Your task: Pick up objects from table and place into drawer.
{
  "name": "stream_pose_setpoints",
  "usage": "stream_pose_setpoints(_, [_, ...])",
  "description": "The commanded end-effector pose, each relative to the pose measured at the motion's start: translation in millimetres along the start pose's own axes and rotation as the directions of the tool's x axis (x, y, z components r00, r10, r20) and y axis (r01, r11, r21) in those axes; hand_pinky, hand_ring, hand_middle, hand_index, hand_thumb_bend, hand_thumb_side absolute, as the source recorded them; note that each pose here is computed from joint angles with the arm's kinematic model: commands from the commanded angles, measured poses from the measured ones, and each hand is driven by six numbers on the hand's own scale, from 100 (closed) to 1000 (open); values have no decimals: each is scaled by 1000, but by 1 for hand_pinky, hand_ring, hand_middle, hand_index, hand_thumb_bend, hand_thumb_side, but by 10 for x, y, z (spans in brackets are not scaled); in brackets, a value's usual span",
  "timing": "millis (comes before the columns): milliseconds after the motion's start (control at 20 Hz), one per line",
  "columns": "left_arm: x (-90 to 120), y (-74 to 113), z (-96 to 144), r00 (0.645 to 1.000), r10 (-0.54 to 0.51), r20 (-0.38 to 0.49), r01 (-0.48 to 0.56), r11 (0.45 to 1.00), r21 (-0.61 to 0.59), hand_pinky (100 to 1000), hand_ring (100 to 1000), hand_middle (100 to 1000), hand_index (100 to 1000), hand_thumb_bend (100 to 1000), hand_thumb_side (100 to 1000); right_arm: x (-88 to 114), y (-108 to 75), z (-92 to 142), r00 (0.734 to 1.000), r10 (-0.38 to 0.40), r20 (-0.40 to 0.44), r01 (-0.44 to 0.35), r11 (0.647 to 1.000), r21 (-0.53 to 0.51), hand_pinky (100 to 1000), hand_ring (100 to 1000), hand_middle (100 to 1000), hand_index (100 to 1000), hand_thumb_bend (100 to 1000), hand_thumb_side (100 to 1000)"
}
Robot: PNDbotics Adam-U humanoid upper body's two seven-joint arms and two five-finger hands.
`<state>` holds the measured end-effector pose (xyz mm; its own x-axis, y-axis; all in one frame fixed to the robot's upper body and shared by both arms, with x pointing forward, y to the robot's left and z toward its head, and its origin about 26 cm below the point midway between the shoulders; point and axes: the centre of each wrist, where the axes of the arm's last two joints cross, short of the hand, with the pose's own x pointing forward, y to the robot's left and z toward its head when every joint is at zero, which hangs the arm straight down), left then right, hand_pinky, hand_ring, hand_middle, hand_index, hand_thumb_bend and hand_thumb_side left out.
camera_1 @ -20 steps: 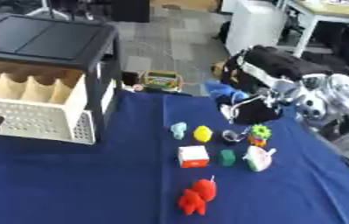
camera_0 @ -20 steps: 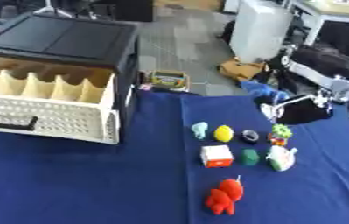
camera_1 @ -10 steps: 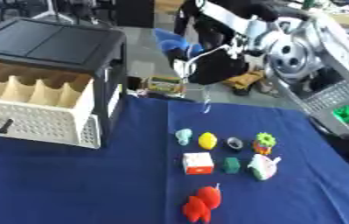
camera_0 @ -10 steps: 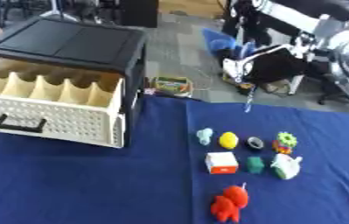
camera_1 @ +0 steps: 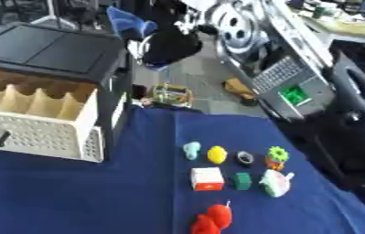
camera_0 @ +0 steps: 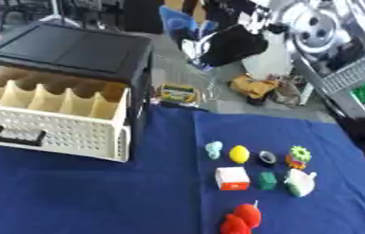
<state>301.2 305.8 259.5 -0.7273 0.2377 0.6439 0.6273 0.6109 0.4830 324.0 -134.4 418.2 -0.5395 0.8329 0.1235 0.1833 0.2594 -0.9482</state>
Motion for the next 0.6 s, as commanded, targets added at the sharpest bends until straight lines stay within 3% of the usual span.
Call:
stream_pose_setpoints(50, [64,13,-76,1000,-12,19,12,1000,-26,549,462,584,764,100,1000,25,-44,-157,1000,-4,-14,4,1000,-26,499,503,133,329,100,199])
stream_pose_setpoints(350, [70,15,-125,999,-9,31,10,999,-40,549,462,585,763,100,1000,149,-35,-424,999,-38,4,39,998,-47,496,497,128,328,100,199])
stream_pose_setpoints(400, [70,15,-129,999,-9,30,10,999,-42,549,461,585,763,100,1000,183,-46,-449,999,-44,13,45,998,-53,495,496,127,328,100,232])
stream_pose_setpoints(600, [67,11,-144,1000,-4,27,6,999,-46,549,462,585,763,100,1000,295,-51,-531,997,-67,38,69,996,-61,494,495,126,329,100,199])
